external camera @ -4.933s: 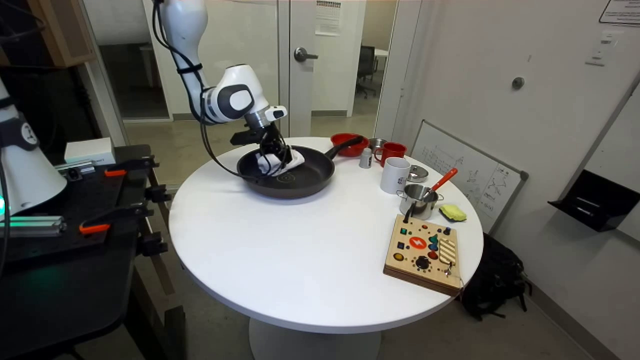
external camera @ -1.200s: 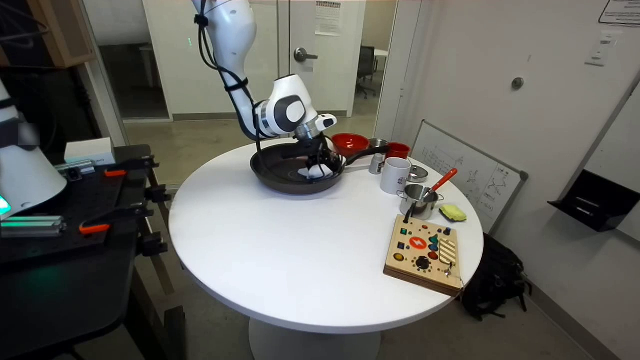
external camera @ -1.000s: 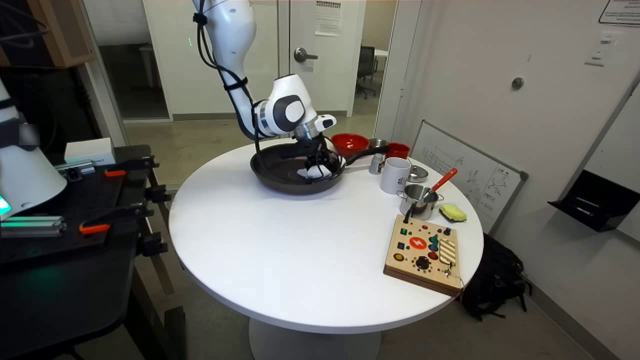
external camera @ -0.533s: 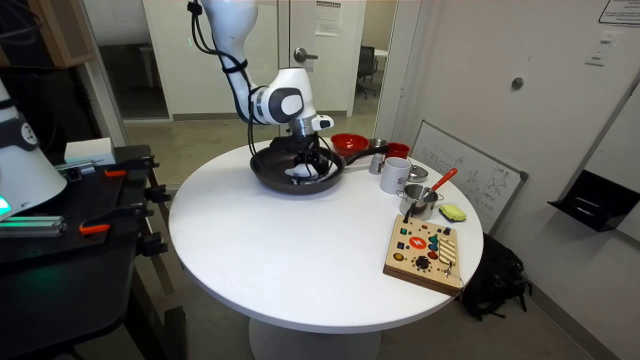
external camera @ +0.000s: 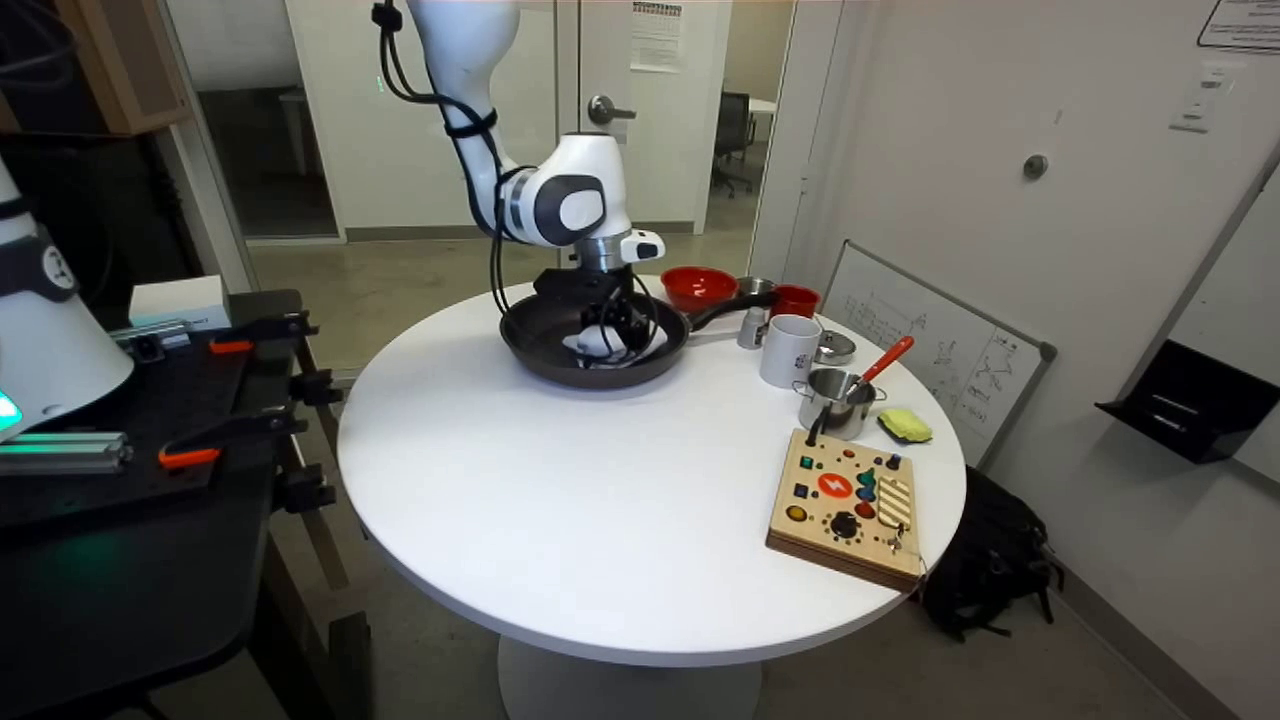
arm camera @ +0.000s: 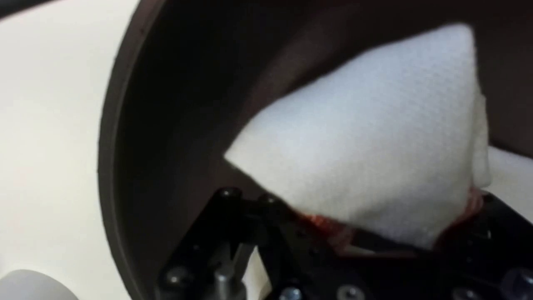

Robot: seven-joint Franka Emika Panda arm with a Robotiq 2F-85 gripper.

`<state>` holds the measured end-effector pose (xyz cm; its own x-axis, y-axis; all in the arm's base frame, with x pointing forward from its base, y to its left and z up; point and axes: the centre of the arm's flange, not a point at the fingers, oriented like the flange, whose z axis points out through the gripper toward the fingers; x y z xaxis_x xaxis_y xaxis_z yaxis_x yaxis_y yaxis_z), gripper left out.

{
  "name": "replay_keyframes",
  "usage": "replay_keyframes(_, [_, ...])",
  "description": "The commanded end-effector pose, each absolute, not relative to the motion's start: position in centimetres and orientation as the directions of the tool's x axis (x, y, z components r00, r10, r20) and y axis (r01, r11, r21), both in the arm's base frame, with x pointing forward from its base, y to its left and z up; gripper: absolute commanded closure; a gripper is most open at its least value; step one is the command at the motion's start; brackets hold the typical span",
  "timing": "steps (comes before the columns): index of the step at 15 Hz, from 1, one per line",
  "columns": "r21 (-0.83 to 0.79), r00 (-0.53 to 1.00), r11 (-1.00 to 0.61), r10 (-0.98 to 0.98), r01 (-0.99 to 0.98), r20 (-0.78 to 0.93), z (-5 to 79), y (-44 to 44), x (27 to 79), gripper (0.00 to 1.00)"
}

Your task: Wipe the pan with the dish cloth

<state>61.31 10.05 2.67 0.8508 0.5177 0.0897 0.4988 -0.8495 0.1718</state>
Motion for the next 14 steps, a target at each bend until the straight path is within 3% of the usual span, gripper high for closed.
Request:
replay_keyframes(1, [0.126, 0.866, -0.865, 0.496, 0.486, 0.069, 3.8, 9.5, 61.3, 1.0])
replay_keyframes(14, [0.128, 0.875, -0.879, 0.473, 0.46, 0.105, 5.7, 9.2, 62.3, 1.0])
